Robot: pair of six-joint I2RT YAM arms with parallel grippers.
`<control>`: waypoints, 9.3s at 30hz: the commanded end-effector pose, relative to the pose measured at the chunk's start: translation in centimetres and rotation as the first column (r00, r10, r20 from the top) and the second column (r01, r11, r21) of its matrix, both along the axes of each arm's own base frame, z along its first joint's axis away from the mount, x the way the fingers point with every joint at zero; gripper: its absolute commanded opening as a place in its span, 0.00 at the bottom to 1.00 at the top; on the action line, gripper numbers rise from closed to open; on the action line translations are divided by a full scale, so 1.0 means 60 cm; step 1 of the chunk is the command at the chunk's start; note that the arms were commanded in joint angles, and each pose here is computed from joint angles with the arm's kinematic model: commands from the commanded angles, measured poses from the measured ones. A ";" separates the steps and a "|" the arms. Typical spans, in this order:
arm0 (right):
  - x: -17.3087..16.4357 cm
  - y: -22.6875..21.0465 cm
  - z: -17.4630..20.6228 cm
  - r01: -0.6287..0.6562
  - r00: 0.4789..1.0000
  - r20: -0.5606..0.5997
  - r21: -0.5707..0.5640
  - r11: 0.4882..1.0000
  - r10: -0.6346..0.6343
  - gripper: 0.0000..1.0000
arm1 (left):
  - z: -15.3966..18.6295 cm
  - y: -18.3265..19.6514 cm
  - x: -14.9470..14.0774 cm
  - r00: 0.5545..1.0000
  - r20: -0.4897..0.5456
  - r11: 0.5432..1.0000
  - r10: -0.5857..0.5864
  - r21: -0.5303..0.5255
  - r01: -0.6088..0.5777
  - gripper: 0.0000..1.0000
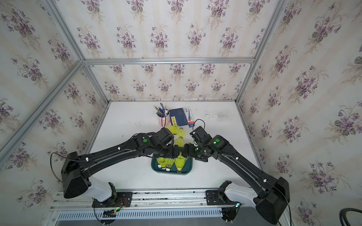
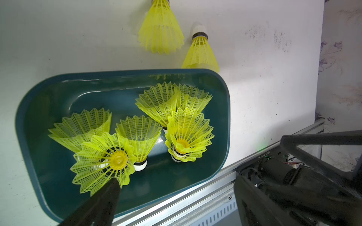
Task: Put the shuttlecocks into the storage box
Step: Place the shuttlecock in the storage box, then pick up the shuttlecock at the center of the board, then place the shuttlecock in the storage box, then pick up the shuttlecock at the center of the board.
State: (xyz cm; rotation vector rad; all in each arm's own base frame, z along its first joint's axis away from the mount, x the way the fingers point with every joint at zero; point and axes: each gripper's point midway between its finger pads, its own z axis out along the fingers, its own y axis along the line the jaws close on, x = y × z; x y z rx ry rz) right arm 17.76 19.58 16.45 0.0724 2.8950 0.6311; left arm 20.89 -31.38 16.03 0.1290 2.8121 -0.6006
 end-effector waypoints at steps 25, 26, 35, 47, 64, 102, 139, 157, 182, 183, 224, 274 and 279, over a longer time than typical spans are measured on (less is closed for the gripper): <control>0.178 0.029 -0.003 0.060 0.986 0.159 -0.085 0.995 -0.046 0.68 | 0.006 0.085 0.109 1.000 0.009 0.998 0.019 -0.059 -0.018 0.95; 0.182 0.028 -0.005 0.062 0.986 0.157 -0.087 0.994 -0.048 0.67 | 0.006 0.084 0.112 1.000 0.007 0.998 0.013 -0.062 -0.013 0.95; 0.207 0.032 -0.028 0.058 0.989 0.138 -0.092 0.994 -0.045 0.65 | -0.013 0.090 0.149 1.000 -0.009 0.997 0.015 -0.072 -0.016 0.92; 0.252 0.112 -0.045 -0.039 0.997 0.070 0.018 0.999 0.037 0.80 | -0.083 0.080 0.242 0.999 0.008 0.999 0.033 -0.005 -0.033 0.82; 0.276 0.074 -0.057 0.014 1.000 0.012 0.070 0.997 -0.015 1.00 | -0.176 0.058 0.306 0.999 0.005 0.998 0.050 0.026 -0.050 0.56; 0.268 0.069 -0.068 0.023 1.000 -0.009 0.103 0.994 -0.022 0.99 | -0.207 0.055 0.314 0.998 0.044 0.987 0.055 0.148 -0.061 0.25; 0.177 0.089 -0.020 -0.044 0.999 0.035 0.103 0.994 0.041 0.98 | -0.075 0.096 0.121 0.997 0.027 0.996 0.073 0.053 -0.075 0.27; 0.052 0.118 -0.013 -0.151 0.988 0.005 0.117 0.982 0.151 0.98 | -0.034 0.107 -0.012 0.998 -0.017 0.998 0.053 -0.024 -0.053 0.28; -0.027 0.120 -0.017 -0.216 0.975 -0.033 0.126 0.968 0.222 0.97 | -0.076 0.091 -0.007 0.996 -0.042 0.997 0.076 0.033 -0.075 0.31; -0.027 0.120 -0.017 -0.216 0.974 -0.034 0.127 0.968 0.222 0.97 | -0.077 0.090 -0.007 0.996 -0.043 0.997 0.075 0.032 -0.074 0.31; -0.005 0.111 -0.009 -0.174 0.985 0.004 0.077 0.982 0.174 0.97 | -0.030 0.138 -0.026 0.990 -0.028 0.985 0.141 0.106 -0.138 0.76; 0.328 0.191 -0.127 0.088 0.991 0.106 -0.094 0.992 -0.077 0.40 | -0.066 0.131 0.216 0.998 -0.043 0.976 0.056 -0.209 -0.064 0.99; 0.338 0.176 -0.156 0.111 0.991 0.096 -0.166 0.980 -0.096 0.40 | -0.075 0.115 0.227 0.998 -0.048 0.969 0.035 -0.244 -0.045 0.99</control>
